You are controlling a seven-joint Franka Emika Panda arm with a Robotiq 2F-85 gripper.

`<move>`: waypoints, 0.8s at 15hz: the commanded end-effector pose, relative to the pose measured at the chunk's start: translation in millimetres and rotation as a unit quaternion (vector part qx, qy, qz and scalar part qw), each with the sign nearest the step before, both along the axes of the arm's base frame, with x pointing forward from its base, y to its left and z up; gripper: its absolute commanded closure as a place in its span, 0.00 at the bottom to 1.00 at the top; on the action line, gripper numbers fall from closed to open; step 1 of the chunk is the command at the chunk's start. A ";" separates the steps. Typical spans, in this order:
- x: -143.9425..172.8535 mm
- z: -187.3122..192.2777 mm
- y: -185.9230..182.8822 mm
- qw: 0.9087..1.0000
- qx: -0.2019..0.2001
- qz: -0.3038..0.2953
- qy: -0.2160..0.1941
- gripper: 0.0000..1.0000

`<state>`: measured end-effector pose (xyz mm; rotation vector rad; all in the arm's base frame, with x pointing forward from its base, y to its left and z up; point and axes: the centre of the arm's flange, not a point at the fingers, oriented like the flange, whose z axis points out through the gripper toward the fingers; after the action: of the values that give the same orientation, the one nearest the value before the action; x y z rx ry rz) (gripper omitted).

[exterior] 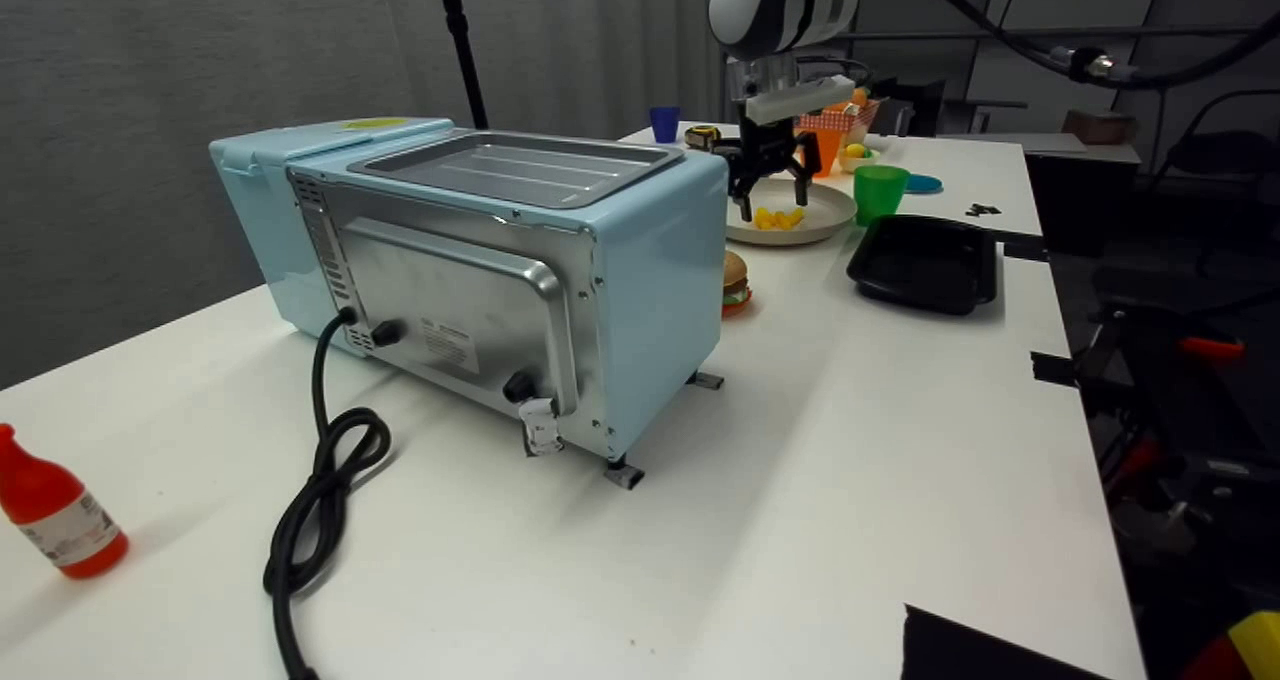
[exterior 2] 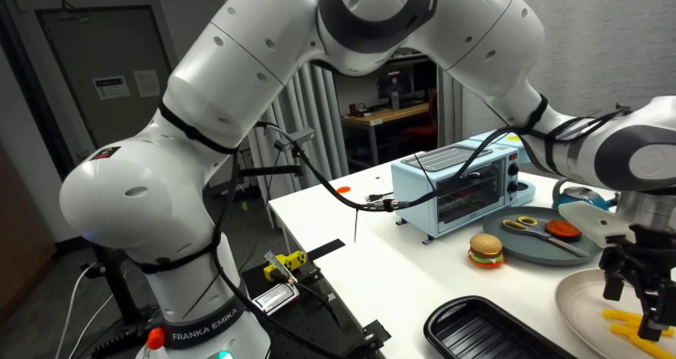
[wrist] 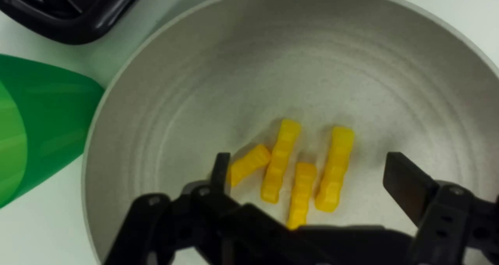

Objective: Remove the potato chips from the plate and put them in the green cup

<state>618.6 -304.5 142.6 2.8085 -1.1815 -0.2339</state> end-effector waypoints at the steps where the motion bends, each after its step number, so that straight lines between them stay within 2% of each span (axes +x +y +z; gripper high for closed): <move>1: 8.8 -5.2 -11.1 1.000 -0.010 -0.011 -0.004 0.00; 12: -1.2 -17.3 -23.7 1.000 -0.015 -0.022 0.007 0.00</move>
<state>613.0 -318.4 129.4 2.7748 -1.2086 -0.2495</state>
